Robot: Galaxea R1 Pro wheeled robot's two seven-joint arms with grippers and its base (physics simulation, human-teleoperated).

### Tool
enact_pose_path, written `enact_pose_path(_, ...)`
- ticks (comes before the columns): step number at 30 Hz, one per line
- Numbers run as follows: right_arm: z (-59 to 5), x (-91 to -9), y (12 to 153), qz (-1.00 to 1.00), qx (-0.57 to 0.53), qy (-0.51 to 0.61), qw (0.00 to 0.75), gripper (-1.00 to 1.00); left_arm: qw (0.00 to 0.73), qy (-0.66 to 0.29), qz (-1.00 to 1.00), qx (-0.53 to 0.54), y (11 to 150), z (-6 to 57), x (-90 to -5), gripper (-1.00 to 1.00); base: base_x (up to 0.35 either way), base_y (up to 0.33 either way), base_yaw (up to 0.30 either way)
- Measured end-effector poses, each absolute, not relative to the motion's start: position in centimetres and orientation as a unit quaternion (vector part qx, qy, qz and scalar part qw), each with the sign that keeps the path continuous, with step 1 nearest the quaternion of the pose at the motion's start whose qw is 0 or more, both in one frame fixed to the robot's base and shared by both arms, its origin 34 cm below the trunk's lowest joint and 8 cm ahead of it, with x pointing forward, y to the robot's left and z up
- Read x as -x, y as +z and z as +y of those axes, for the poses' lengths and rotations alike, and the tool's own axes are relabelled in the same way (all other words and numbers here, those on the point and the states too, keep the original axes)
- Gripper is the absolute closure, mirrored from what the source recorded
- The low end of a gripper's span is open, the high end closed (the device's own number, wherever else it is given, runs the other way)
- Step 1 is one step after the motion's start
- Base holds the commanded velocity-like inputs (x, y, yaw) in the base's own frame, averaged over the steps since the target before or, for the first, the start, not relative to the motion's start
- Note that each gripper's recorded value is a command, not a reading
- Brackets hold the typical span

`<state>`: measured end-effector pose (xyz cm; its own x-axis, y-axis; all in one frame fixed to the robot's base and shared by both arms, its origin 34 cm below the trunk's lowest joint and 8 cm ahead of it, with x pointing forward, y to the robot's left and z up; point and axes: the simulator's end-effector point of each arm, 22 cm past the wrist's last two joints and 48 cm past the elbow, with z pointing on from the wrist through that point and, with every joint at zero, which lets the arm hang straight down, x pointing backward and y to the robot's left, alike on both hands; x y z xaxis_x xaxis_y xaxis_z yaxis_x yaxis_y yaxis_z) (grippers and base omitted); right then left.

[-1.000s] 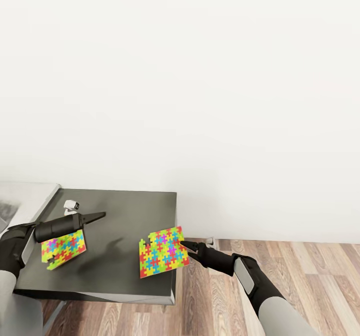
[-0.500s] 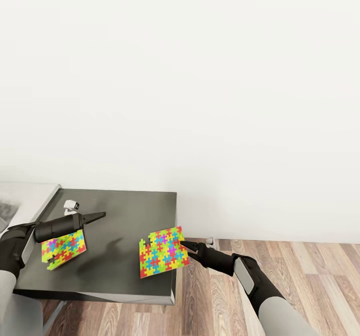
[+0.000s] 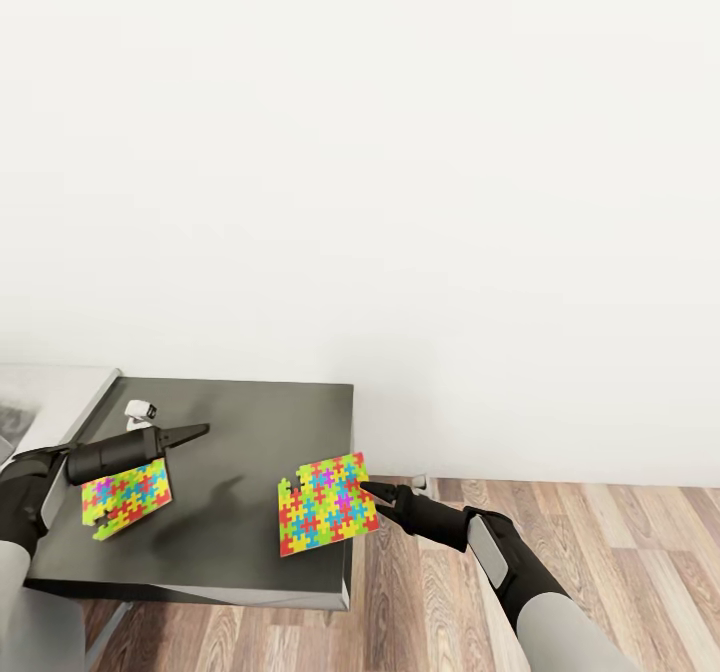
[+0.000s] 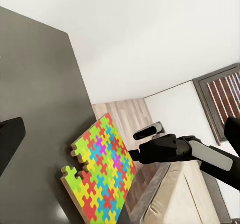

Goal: Put all the toys in the child's room - the three board games (two on the bed and one on the table), the two jigsaw puzzles on the table, and the tennis ball on the table - inside the toy box on the table in the child's room.

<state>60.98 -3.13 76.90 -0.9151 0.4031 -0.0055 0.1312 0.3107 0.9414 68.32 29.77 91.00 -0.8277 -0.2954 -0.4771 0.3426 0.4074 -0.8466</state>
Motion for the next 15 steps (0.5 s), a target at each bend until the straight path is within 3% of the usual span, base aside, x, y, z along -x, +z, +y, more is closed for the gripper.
enact_pose_path(15,-3.08,-61.12,76.43,0.800,-0.167,0.563,0.121,-1.00,0.293,-0.549,0.783,-0.018,90.94,30.05,-68.27,-1.00,0.000,0.000,0.000)
